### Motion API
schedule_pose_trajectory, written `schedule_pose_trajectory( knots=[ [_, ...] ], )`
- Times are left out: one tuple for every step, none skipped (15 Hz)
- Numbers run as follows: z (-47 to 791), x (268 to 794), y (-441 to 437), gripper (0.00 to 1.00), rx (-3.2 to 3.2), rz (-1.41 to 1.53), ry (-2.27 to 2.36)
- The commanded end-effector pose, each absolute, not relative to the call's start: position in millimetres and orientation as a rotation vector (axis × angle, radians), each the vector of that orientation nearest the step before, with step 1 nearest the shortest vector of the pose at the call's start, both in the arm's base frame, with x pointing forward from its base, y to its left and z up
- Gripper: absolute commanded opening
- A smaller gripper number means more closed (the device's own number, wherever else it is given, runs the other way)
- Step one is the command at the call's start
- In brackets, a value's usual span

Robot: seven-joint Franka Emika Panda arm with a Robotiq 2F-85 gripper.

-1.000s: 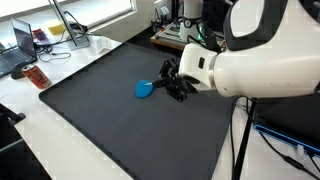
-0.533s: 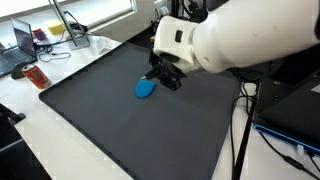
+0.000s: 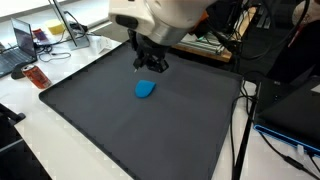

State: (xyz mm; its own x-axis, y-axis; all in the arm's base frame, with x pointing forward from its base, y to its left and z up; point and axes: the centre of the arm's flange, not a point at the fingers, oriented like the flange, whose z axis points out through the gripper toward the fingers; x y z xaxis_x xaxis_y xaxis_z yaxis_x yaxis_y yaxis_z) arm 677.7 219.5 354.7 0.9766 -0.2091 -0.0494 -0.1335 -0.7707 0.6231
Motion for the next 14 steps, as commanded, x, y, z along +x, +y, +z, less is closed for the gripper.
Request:
schedule_pose_trajectory(
  knots=[
    [378.4, 664.2, 185.2, 0.03, 2.583, -0.215, -0.145],
    [384.0, 664.0, 176.4, 0.03, 2.609, -0.228, -0.118],
    [390.2, 663.0, 166.0, 0.03, 2.648, -0.236, -0.083],
    [396.0, 661.9, 155.8, 0.03, 2.688, -0.251, -0.043],
    [400.9, 661.0, 145.5, 0.03, 2.723, -0.260, -0.008],
    [406.0, 660.2, 135.4, 0.03, 2.763, -0.272, 0.027],
    [411.4, 658.5, 122.9, 0.03, 2.802, -0.286, 0.059],
    [415.3, 657.1, 111.8, 0.03, 2.836, -0.296, 0.083],
    [418.9, 655.1, 100.2, 0.03, 2.870, -0.311, 0.105],
    [421.8, 652.6, 88.7, 0.03, 2.904, -0.328, 0.126],
    [424.4, 649.9, 76.1, 0.03, 2.940, -0.345, 0.143],
    [426.5, 647.2, 65.5, 0.03, 2.973, -0.360, 0.158],
    [427.9, 644.2, 52.7, 0.03, 3.013, -0.376, 0.171],
    [428.6, 641.4, 40.8, 0.03, 3.051, -0.393, 0.186]
  ],
)
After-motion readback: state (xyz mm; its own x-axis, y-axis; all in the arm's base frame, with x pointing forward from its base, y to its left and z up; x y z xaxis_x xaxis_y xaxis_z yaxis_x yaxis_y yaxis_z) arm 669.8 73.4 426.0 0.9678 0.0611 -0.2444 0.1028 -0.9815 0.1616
